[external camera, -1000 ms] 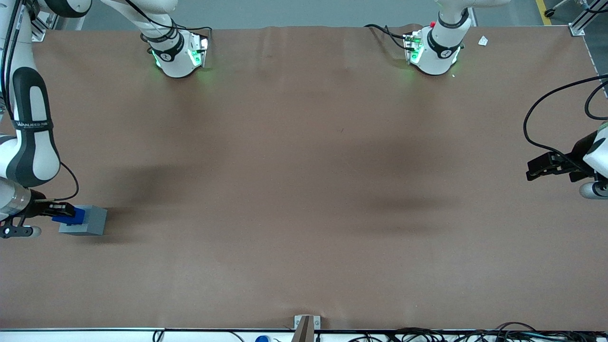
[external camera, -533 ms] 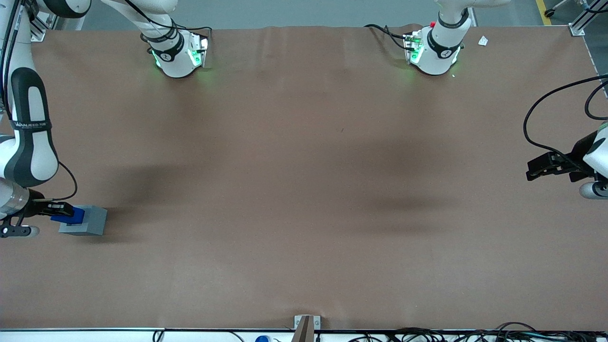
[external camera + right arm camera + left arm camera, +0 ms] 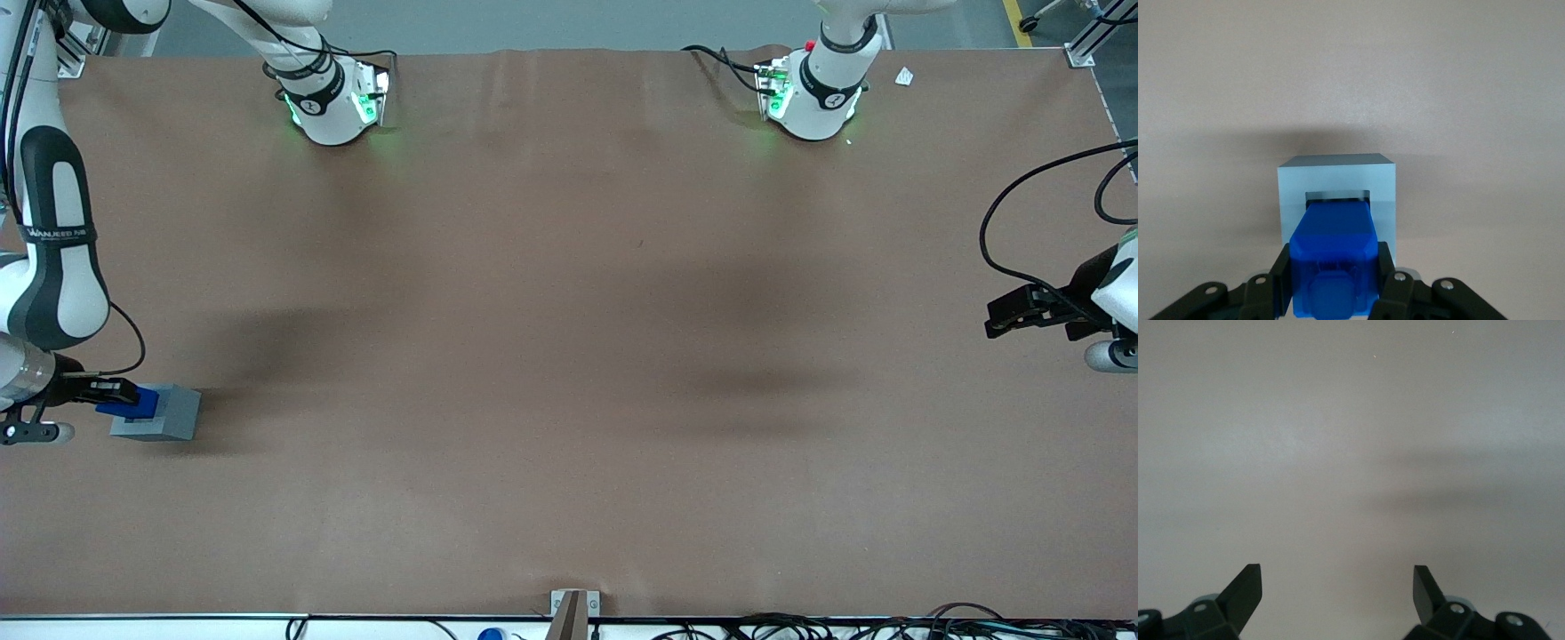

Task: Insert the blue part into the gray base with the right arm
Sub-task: 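Lower the blue block into the gray base's square hole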

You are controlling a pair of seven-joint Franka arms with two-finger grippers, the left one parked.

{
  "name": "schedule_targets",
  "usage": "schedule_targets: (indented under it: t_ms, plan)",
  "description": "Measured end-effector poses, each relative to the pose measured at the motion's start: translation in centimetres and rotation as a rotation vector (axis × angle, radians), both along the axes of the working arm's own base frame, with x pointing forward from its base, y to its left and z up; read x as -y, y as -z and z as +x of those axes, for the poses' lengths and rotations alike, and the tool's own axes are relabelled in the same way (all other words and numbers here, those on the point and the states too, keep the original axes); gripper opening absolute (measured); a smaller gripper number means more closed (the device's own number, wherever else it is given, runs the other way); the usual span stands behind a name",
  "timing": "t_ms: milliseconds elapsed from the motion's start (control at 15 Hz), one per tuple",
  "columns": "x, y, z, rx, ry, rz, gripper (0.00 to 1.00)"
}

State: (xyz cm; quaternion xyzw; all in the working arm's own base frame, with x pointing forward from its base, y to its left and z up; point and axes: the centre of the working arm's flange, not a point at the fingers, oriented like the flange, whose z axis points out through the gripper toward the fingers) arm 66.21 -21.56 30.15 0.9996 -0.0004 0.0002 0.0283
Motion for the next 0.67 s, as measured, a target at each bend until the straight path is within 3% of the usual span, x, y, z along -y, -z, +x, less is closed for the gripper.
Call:
schedule_targets:
  t_ms: [667]
  plan:
    - [-0.19, 0.00, 0.28, 0.002, -0.004, 0.000, 0.51]
